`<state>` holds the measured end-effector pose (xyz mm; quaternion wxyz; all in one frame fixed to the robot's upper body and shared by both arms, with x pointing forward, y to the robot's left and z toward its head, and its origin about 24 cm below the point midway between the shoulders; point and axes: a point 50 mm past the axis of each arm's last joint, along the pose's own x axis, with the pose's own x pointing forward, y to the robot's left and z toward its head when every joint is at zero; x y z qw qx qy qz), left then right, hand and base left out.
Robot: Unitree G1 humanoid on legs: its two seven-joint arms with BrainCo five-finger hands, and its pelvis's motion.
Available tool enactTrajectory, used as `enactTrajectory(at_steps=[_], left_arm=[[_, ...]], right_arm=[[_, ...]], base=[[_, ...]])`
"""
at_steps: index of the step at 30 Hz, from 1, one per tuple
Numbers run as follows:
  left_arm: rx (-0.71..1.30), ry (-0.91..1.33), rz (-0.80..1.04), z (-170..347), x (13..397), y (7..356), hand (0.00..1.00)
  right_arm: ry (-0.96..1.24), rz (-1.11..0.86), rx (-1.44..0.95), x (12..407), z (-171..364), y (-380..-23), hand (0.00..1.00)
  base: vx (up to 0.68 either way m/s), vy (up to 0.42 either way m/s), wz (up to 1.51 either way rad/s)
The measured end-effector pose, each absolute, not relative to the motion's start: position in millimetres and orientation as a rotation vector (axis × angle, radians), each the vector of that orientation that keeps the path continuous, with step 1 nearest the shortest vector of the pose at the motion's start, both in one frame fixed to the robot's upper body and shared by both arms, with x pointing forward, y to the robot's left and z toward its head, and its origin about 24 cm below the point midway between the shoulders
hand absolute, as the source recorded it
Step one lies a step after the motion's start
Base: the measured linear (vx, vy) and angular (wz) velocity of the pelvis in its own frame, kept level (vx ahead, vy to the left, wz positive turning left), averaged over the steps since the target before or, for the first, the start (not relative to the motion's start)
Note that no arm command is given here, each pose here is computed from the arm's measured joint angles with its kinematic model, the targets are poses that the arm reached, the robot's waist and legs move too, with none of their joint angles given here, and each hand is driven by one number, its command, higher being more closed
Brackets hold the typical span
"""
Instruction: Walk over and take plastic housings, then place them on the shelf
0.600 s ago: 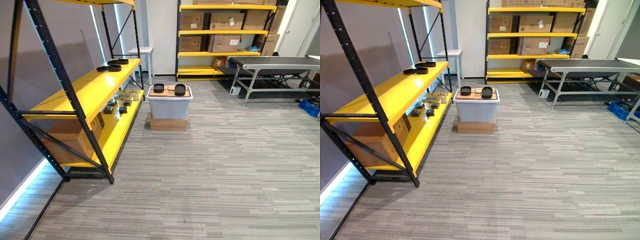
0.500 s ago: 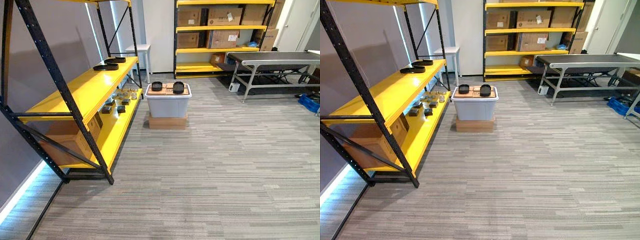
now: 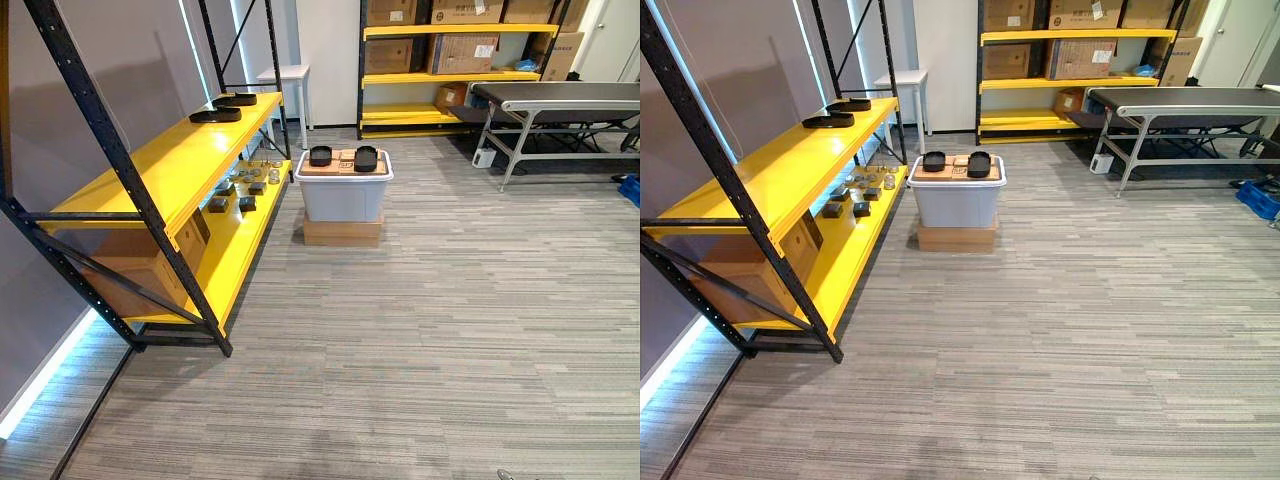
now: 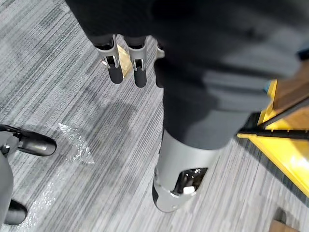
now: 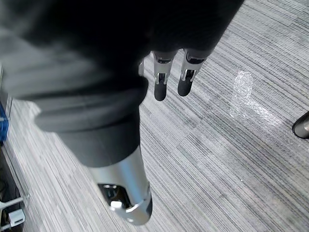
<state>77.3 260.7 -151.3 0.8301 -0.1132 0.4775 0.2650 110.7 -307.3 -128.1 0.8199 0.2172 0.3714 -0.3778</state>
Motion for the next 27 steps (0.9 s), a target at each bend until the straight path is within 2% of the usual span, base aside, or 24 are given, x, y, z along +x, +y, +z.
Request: enactTrajectory(at_steps=[9, 20, 27], left_arm=[[-0.236, 1.026, 0.550, -154, 72, 253, 0.00], [-0.185, 1.033, 0.559, -151, 68, 266, 0.00], [-0.208, 1.009, 0.474, -153, 89, 244, 0.00]], right_arm=[[0.830, -0.777, 0.416, 109, -131, -303, 0.00], [0.869, -0.751, 0.407, 110, -134, -298, 0.00], [0.830, -0.718, 0.430, 130, -131, -290, 0.00]], base=[[-0.01, -0.002, -0.01], [0.00, -0.001, -0.03], [-0.03, 0.054, -0.05]])
